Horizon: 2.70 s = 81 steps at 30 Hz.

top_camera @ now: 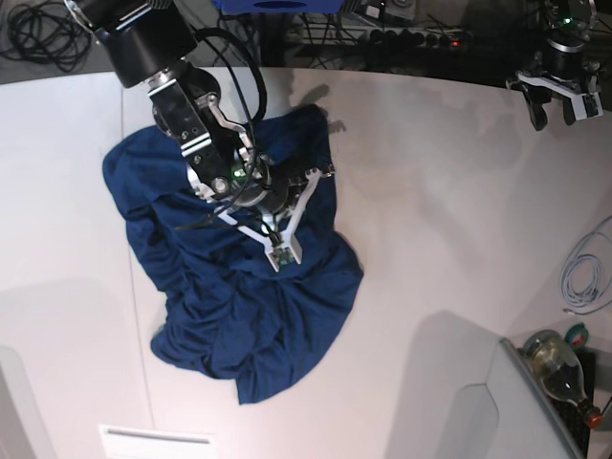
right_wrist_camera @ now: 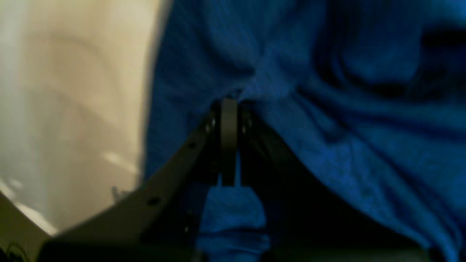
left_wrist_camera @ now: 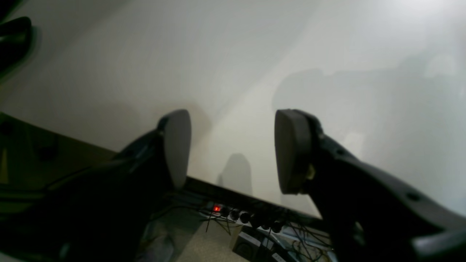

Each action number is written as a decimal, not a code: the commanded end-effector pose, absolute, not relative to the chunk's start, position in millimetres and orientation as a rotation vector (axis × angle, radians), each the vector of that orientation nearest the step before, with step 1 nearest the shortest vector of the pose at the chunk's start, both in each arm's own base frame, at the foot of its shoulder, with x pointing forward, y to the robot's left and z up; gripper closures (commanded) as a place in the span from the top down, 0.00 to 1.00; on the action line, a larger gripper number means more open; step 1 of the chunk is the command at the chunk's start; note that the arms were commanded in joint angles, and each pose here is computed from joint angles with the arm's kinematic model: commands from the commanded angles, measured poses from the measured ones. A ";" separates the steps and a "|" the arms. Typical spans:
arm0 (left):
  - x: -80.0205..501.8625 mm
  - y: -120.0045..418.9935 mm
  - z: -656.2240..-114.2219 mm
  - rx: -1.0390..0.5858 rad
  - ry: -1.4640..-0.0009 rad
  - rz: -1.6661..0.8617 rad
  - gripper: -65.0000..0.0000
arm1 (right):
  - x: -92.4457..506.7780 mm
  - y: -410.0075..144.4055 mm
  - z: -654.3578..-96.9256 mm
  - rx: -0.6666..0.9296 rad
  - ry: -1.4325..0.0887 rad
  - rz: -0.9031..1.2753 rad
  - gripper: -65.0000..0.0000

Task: Layout the t-shirt on the table in an organized manner, then fold the t-shirt properly
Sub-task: 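Reach the right gripper into the shirt's middle and grasp a fold, then grasp the shirt with both grippers and spread it apart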

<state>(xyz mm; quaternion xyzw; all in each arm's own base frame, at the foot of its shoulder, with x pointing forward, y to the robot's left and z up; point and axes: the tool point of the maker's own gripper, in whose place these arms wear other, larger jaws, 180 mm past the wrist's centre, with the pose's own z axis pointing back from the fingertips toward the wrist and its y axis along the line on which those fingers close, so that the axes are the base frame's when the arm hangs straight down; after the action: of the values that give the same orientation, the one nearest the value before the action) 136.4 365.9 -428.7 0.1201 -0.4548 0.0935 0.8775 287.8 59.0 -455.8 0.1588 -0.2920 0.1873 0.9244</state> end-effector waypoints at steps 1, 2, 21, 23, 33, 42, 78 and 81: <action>140.5 371.1 -418.7 0.265 -0.980 0.177 0.55 | 292.2 84.1 -432.2 0.385 -0.658 0.410 0.00; 140.4 371.6 -418.4 0.266 -0.981 0.178 0.55 | 286.7 93.1 -426.4 0.400 -0.659 0.438 0.00; 200.1 343.3 -378.7 0.216 -1.086 0.101 0.55 | 189.8 177.9 -412.4 0.537 -0.564 0.904 0.27; 216.5 329.1 -371.6 0.188 -1.089 0.074 0.55 | 195.6 170.9 -396.9 0.538 -0.612 0.906 0.43; 301.4 174.5 -363.3 -0.150 -1.113 -0.202 0.00 | 249.8 -32.6 -379.0 0.303 -0.752 0.264 0.30; 317.9 60.8 -443.1 -0.343 -0.888 -0.427 0.00 | 218.6 -126.7 -448.4 0.153 -0.562 -0.015 0.00; 312.0 118.5 -386.5 -0.210 -1.054 -0.249 0.00 | 330.1 -259.2 -379.2 -0.096 -0.669 -0.051 0.00; 347.1 119.6 -393.7 -0.198 -1.050 -0.239 0.00 | 291.8 -208.7 -383.8 -0.011 -0.633 -0.038 0.00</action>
<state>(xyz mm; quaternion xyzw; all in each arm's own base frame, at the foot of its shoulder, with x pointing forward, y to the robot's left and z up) 341.9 123.5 -405.7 -0.0876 -0.4809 -0.1118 0.8652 278.7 -201.3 -399.1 0.0061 -0.2834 -0.0232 0.9587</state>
